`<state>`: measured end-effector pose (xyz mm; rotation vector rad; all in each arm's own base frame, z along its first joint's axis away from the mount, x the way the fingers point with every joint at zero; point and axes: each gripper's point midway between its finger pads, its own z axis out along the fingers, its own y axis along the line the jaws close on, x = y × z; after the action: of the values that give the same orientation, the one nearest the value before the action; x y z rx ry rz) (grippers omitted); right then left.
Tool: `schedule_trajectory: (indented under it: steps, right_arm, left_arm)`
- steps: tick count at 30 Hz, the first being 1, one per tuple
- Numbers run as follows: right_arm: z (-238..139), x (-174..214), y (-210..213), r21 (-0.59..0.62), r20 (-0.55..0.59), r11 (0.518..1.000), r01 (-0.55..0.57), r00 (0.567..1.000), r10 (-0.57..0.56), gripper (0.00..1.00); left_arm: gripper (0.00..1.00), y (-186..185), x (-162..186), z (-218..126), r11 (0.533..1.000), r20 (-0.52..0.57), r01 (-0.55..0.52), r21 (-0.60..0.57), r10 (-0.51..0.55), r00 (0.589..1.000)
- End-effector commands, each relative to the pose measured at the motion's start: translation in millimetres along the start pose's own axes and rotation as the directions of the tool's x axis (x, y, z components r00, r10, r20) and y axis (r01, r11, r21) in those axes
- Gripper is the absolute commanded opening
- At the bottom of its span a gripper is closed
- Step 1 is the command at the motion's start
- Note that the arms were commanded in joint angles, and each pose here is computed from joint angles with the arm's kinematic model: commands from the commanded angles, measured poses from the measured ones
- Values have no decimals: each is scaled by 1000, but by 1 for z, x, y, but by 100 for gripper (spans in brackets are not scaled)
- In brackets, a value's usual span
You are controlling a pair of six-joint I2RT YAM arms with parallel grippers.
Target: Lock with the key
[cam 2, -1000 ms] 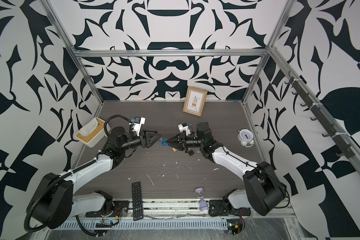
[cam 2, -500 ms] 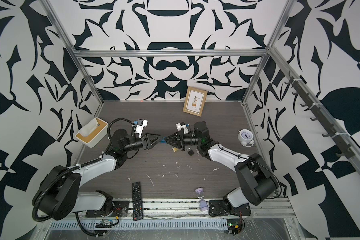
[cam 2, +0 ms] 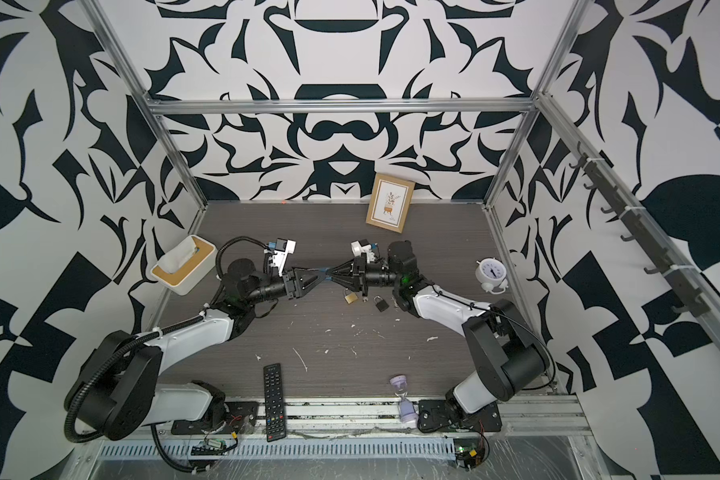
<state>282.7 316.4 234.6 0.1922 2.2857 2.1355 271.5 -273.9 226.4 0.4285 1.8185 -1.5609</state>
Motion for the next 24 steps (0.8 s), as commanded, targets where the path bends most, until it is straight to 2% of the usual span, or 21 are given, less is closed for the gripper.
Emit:
schedule_trajectory:
  steps: [1,6,8,16,24]
  right_arm:
    - [-4,-11,19,-5,60,993,118,991,-118,0]
    - [-6,-9,13,43,50,989,141,988,-144,0]
    - [-8,-11,13,47,66,987,156,985,-159,0]
    - [-16,-10,16,37,71,972,231,970,-233,0]
    - [-24,-11,23,8,94,967,255,963,-254,0]
  left_arm:
    - [63,-22,-3,-4,997,10,-56,62,56,998]
    - [62,-22,-3,-5,997,9,-50,52,50,999]
    - [62,-32,-8,-9,996,22,-69,64,68,997]
    - [62,-33,-6,-10,997,17,-52,57,52,999]
    - [72,-27,3,-14,999,14,-5,51,4,1000]
